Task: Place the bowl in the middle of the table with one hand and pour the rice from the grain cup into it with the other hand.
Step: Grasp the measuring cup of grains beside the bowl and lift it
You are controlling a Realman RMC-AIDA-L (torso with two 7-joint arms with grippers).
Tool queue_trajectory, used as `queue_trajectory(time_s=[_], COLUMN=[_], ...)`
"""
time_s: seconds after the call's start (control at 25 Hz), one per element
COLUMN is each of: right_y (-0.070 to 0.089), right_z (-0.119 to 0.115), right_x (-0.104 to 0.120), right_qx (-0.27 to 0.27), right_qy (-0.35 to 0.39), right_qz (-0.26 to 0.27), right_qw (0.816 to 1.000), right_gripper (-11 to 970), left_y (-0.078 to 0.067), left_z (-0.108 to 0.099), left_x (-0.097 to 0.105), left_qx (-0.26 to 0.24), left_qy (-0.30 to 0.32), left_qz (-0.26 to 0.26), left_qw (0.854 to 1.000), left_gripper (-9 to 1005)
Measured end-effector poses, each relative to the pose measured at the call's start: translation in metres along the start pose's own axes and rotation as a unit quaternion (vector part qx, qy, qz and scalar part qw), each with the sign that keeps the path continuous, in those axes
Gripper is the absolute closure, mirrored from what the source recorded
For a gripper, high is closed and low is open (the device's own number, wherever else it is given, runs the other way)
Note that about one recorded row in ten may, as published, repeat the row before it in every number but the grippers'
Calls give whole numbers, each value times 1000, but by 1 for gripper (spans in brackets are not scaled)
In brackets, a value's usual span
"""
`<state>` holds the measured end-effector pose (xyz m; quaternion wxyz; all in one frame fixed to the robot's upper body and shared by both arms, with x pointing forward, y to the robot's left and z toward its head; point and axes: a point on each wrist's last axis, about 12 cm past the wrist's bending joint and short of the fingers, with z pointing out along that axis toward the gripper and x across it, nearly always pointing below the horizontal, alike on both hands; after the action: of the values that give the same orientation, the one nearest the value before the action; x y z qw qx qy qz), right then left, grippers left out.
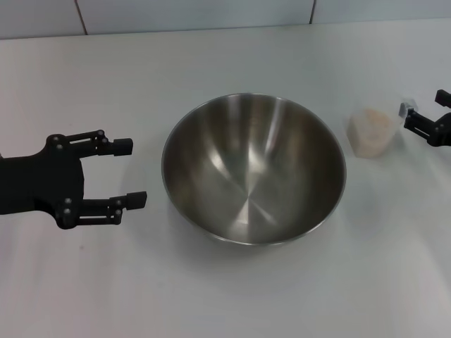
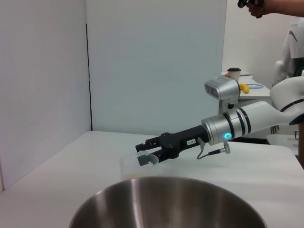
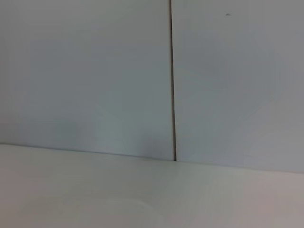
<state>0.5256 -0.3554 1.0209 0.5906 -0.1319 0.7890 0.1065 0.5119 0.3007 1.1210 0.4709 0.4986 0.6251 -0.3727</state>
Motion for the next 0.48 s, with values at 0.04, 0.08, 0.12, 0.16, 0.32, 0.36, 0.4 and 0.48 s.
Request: queue_trajectory(time_s=[0.04,0.08,0.12,0.16,0.32,0.36,0.4,0.48], right_y=[0,0,0,1,1,1,1,1], right_z=[1,1,2,2,3,3,3,4], right_x=[-1,-1,-2,-2,-3,-3,-3,-3], right_qx=[-1,-1,-1,-2,-2,-3,-3,-4], right_qy=[-1,-1,-2,-2,-3,-3,-3,-2], right_qz=[0,0,0,0,-1,-1,-1,-2], right_qw=[1000,1000,1000,1000,1000,1000,1000,1000], right_gripper=[205,206,207,209,213,215,216,218], left_y=[0,0,0,0,0,0,0,0], left_z=[0,0,0,0,-1,-1,-1,-1], left_x=[0,0,0,0,0,0,0,0], left_qx=[0,0,0,-1,-2,-2,-2,-2], left_qy=[0,0,0,0,1,1,1,1], left_qz=[1,1,1,1,0,0,0,0], left_qw=[1000,1000,1000,1000,1000,1000,1000,1000], left_gripper=[191,191,191,191,191,191,191,191])
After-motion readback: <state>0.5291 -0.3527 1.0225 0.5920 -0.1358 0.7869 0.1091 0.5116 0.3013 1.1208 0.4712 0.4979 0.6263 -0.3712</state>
